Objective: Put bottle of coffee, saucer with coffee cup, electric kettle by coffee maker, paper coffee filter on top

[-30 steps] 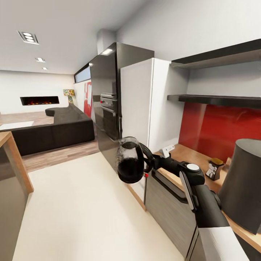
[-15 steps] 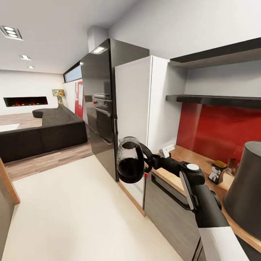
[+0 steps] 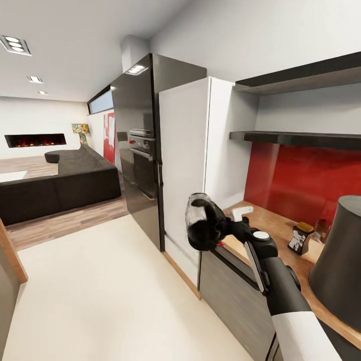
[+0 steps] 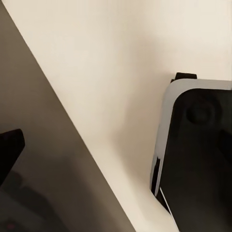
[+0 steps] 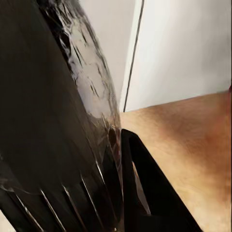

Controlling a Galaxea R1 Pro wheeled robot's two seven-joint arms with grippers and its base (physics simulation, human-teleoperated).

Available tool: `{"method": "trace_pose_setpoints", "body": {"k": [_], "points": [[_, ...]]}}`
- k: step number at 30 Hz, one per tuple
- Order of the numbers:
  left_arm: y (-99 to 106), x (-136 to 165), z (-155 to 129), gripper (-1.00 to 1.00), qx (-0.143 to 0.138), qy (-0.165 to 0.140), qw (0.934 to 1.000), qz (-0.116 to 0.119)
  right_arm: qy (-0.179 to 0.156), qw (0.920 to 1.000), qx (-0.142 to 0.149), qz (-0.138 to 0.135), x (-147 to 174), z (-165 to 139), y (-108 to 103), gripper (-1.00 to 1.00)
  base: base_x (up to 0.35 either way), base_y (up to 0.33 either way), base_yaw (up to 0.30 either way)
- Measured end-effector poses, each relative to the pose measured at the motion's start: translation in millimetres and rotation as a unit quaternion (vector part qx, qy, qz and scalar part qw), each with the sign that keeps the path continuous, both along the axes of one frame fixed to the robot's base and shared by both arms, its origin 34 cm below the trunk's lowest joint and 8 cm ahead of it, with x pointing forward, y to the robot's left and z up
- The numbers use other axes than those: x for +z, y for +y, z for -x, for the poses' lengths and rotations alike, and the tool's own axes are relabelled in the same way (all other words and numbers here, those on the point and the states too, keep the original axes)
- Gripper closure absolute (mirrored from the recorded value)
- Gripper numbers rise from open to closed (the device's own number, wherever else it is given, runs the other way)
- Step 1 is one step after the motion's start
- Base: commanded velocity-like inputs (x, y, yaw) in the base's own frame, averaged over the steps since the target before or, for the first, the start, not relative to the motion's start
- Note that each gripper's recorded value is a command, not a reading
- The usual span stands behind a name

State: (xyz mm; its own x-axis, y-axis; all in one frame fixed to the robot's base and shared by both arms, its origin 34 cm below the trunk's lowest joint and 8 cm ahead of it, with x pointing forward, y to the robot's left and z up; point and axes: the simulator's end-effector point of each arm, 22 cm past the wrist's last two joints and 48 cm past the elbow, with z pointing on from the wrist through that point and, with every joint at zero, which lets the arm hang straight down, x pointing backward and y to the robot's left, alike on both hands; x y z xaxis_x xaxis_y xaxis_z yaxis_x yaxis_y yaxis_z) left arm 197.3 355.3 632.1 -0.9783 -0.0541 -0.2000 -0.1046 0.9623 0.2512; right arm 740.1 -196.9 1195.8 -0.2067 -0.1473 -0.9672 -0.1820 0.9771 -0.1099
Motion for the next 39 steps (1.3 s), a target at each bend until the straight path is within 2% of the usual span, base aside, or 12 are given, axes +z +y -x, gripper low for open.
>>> {"method": "trace_pose_setpoints", "body": {"k": [1,2,4,7,16,19,21,22,23,24,25,39], "points": [[-0.1,0.0,-0.1,-1.0,0.0,0.0,1.0,0.001,-0.001,0.9999,-0.014,0.002,-0.1,-1.2,-6.2,1.0,0.0,0.0,0.0],[0.0,0.0,-0.2,-1.0,0.0,0.0,1.0,0.001,0.0,0.9999,-0.013,-0.01,-0.1,-0.9,-4.0,1.0,0.0,0.0,0.0],[0.0,-0.1,-0.4,-1.0,-0.001,-0.001,1.0,0.002,-0.003,0.9996,-0.029,-0.002,0.6,-2.2,-12.4,1.0,0.0,0.0,0.0],[0.7,0.1,-1.0,-1.0,-0.001,-0.002,1.0,0.002,-0.005,0.9991,-0.041,-0.007,2.0,-2.7,-20.2,1.0,0.0,0.0,0.0],[2.0,0.2,-1.2,-1.0,-0.002,-0.002,1.0,0.002,-0.002,0.9933,-0.107,-0.044,-0.3,-2.1,-80.2,1.0,0.0,0.0,0.0],[3.6,0.5,-1.5,-1.0,-0.002,-0.002,1.0,0.001,0.0,0.9883,-0.144,-0.049,-3.9,-0.4,-101.3,1.0,0.0,0.0,0.0],[4.9,0.7,-1.6,-1.0,-0.002,-0.002,1.0,0.0,-0.004,0.9821,-0.182,-0.048,-3.4,1.8,-113.7,1.0,0.0,0.0,0.0],[5.3,0.8,-1.6,-1.0,-0.001,-0.002,1.0,-0.001,-0.009,0.9798,-0.193,-0.051,-1.6,2.2,-116.7,1.0,0.016,0.104,-0.117],[5.9,0.9,-1.6,-1.0,-0.001,-0.002,1.0,-0.001,-0.03,0.9757,-0.211,-0.053,6.1,2.2,-121.3,1.0,0.051,0.194,-0.187],[6.0,1.0,-1.5,-1.0,-0.001,-0.003,1.0,-0.002,-0.037,0.9745,-0.215,-0.051,8.4,2.7,-123.2,1.0,0.066,0.23,-0.214],[6.1,0.9,-1.5,-1.0,-0.001,-0.002,1.0,-0.002,-0.037,0.9745,-0.214,-0.057,6.8,1.6,-121.5,1.0,0.086,0.268,-0.242],[2.3,0.5,-1.5,-1.0,-0.001,-0.003,1.0,0.001,-0.033,0.9743,-0.216,-0.055,-0.1,0.7,-121.9,1.0,0.208,0.238,-0.26]]}}
